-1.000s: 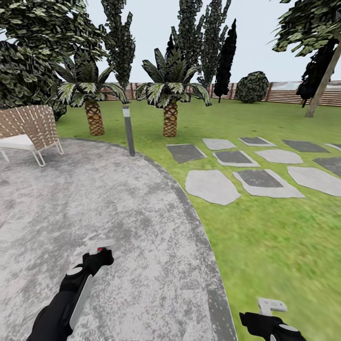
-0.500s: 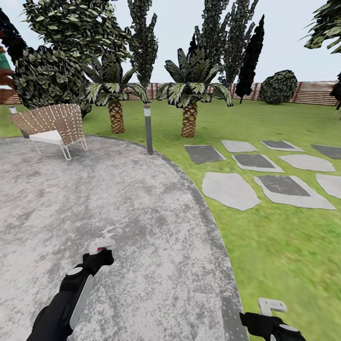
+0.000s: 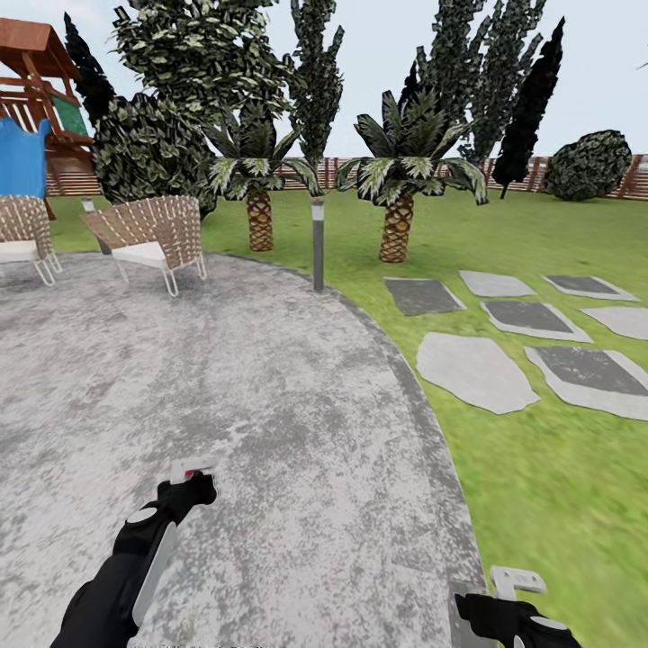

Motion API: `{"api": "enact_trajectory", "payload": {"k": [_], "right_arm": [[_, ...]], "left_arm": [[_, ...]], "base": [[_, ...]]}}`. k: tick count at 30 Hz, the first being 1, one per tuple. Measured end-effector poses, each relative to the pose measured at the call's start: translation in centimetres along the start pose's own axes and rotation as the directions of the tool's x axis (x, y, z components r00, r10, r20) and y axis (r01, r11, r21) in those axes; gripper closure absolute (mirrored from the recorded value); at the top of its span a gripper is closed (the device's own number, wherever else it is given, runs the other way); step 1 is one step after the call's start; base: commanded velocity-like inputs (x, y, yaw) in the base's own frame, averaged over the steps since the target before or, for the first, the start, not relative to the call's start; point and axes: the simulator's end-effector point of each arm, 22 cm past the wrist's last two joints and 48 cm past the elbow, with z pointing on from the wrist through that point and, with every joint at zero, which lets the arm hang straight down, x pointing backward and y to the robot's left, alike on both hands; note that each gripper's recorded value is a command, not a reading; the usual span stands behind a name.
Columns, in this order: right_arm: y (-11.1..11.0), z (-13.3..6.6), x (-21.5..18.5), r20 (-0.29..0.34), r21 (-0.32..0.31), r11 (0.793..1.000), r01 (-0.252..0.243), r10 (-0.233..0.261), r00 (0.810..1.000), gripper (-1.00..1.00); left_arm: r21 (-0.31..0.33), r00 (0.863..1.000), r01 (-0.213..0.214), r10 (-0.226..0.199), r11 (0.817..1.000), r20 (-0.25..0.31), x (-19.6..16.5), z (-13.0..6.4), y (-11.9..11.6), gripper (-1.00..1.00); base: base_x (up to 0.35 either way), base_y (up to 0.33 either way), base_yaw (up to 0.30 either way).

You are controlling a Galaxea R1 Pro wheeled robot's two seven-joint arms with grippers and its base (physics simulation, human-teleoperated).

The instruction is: Pick up the pesticide atomizer in the garden and spray insectifuge to fully cover both potted plants in the garden.

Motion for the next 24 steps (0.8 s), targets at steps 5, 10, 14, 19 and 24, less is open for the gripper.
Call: {"api": "enact_trajectory", "payload": {"k": [5, 10, 14, 19, 24], "right_arm": [[0.00, 0.00, 0.01, 0.000, 0.000, 1.000, 0.000, 0.000, 1.000, -1.00], [0.00, 0.00, 0.01, 0.000, 0.000, 1.000, 0.000, 0.000, 1.000, -1.00], [0.00, 0.00, 0.01, 0.000, 0.000, 1.000, 0.000, 0.000, 1.000, -1.00], [0.00, 0.00, -0.01, 0.000, 0.000, 1.000, 0.000, 0.000, 1.000, -1.00], [0.00, 0.00, 0.01, 0.000, 0.000, 1.000, 0.000, 0.000, 1.000, -1.00]], "left_arm": [[0.000, 1.000, 0.000, 0.000, 1.000, 0.000, 0.00, 0.00, 0.01, 1.00], [-0.001, 1.000, 0.000, 0.000, 1.000, -0.001, 0.02, 0.00, 0.01, 1.00], [0.000, 1.000, 0.000, 0.000, 1.000, -0.002, 0.05, 0.00, -0.01, 1.00], [0.000, 1.000, 0.000, 0.000, 1.000, -0.002, 0.04, 0.00, -0.01, 1.00], [0.000, 1.000, -0.001, 0.001, 1.000, -0.002, 0.05, 0.00, -0.03, 1.00]], "base": [[0.000, 0.000, 0.260], [0.000, 0.000, 0.260], [0.000, 0.000, 0.260], [0.000, 0.000, 0.260], [0.000, 0.000, 0.260]]}}
